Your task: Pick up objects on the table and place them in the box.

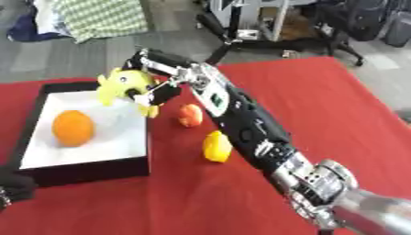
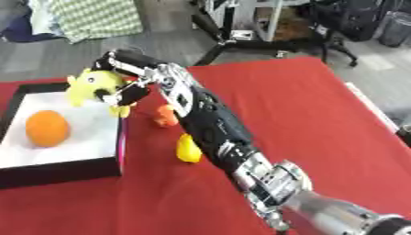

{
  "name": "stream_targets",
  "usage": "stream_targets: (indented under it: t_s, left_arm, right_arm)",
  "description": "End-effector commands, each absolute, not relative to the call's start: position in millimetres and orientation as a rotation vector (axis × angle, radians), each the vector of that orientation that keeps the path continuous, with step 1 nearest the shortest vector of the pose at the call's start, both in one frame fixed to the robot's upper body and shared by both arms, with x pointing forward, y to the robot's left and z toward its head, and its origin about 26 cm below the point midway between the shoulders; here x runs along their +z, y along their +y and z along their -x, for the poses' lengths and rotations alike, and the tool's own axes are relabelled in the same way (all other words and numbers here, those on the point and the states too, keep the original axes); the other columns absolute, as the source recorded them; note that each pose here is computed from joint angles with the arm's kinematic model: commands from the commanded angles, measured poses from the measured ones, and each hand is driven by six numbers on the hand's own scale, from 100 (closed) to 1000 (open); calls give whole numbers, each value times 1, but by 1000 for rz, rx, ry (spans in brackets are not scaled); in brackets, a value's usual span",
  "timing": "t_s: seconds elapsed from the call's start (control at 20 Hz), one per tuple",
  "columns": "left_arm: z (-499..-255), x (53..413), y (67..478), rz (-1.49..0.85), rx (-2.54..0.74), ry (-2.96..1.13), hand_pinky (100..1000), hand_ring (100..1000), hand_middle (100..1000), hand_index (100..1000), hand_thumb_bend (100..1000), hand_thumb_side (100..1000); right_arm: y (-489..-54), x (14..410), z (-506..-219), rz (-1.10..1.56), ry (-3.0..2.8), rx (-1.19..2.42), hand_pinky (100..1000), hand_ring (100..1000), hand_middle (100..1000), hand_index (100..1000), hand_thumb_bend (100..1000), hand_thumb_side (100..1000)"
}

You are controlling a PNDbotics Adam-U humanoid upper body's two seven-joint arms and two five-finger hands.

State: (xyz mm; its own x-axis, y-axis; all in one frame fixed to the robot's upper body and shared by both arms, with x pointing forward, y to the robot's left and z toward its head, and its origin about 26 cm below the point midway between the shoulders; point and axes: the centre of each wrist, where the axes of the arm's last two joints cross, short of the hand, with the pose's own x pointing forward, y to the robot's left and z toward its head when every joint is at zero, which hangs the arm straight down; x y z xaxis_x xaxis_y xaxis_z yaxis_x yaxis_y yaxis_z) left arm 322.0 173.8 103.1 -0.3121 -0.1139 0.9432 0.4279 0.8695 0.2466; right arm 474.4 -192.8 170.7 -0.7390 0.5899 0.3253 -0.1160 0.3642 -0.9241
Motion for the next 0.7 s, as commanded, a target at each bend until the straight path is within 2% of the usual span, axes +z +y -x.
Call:
stream_targets:
  t_s: [0.05, 0.1, 0.15, 0.2, 0.3, 0.4, 0.5, 0.7]
  left_arm:
    - [-323, 114, 171, 250, -564, -1852, 697, 651, 588, 814, 100, 1000]
    - [-323, 115, 170, 251, -564, -1853, 697, 651, 588, 814, 100, 1000]
    - [-323, 115, 170, 251, -565, -1854, 697, 651, 588, 814, 100, 1000]
    - [-323, 116, 170, 251, -564, -1856, 697, 651, 588, 814, 100, 1000]
    - [-323, 116, 170, 251, -562, -1858, 697, 651, 588, 814, 100, 1000]
    - [-323, 116, 170, 252, -562, -1859, 697, 651, 588, 814, 100, 1000]
    - [-323, 116, 170, 251, -561, -1859, 697, 651, 588, 814, 100, 1000]
    - [-323, 116, 171, 248, -560, -1858, 696, 651, 588, 814, 100, 1000]
  right_arm:
    - [-176, 170, -474, 411, -2019, 1410, 949, 649, 443, 656, 100, 227]
    - [-171, 165, -473, 409, -2013, 1429, 958, 698, 537, 746, 100, 213]
    - [-167, 161, -472, 406, -2003, 1455, 963, 714, 573, 774, 100, 210]
    - [-164, 156, -471, 398, -1992, 1475, 981, 755, 684, 854, 100, 332]
    - [-160, 146, -470, 379, -1956, 1523, 1000, 820, 820, 933, 100, 616]
    - [-161, 144, -470, 381, -1945, 1554, 1000, 853, 887, 955, 100, 763]
    - [-163, 145, -470, 384, -1952, 1562, 1000, 869, 916, 961, 100, 812]
    - [-167, 150, -470, 383, -1973, 1563, 1000, 893, 950, 972, 100, 844]
